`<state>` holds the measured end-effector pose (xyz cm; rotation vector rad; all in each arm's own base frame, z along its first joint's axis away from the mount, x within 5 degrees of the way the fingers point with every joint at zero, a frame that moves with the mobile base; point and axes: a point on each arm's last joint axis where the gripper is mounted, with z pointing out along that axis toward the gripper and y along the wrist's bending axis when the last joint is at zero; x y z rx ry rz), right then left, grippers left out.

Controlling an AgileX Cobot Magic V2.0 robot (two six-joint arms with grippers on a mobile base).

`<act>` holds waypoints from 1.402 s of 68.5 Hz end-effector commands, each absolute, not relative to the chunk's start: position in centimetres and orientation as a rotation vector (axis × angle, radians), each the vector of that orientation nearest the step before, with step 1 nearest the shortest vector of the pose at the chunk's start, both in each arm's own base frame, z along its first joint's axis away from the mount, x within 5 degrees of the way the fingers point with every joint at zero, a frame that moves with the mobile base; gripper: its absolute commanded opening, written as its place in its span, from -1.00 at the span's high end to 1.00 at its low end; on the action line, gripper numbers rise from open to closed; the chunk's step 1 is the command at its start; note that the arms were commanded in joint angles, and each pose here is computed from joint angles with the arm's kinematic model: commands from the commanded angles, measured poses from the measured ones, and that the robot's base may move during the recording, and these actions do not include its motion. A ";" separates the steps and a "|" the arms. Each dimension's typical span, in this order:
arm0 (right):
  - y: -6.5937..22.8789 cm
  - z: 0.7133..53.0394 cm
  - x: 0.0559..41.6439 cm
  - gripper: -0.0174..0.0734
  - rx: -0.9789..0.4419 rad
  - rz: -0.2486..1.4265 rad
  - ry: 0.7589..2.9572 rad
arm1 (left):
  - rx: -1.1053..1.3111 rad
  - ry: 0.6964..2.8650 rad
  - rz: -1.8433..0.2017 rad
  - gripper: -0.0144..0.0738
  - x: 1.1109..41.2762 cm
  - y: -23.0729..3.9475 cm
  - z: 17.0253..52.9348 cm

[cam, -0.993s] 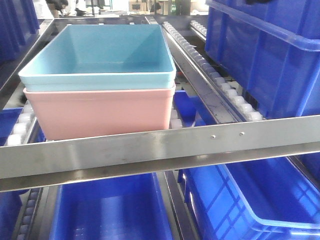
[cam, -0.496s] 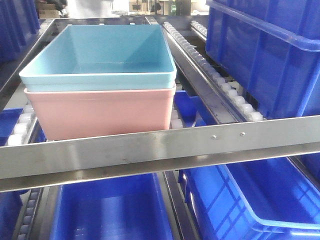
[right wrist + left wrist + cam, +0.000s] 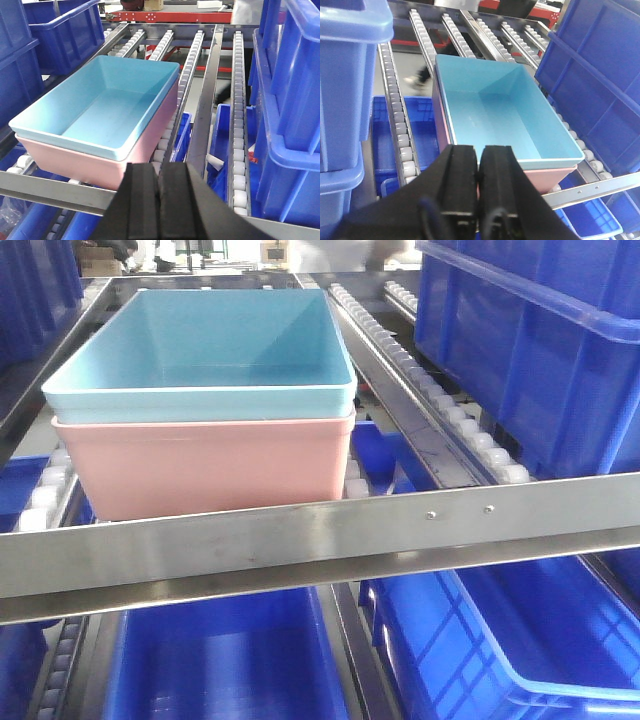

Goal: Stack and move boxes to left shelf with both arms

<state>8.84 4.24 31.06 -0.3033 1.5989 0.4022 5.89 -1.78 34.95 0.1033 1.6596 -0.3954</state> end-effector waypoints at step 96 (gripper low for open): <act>4.1 32.8 8.8 0.51 -0.274 0.406 1.492 | -0.134 1.476 -0.106 0.68 5.5 0.1 20.6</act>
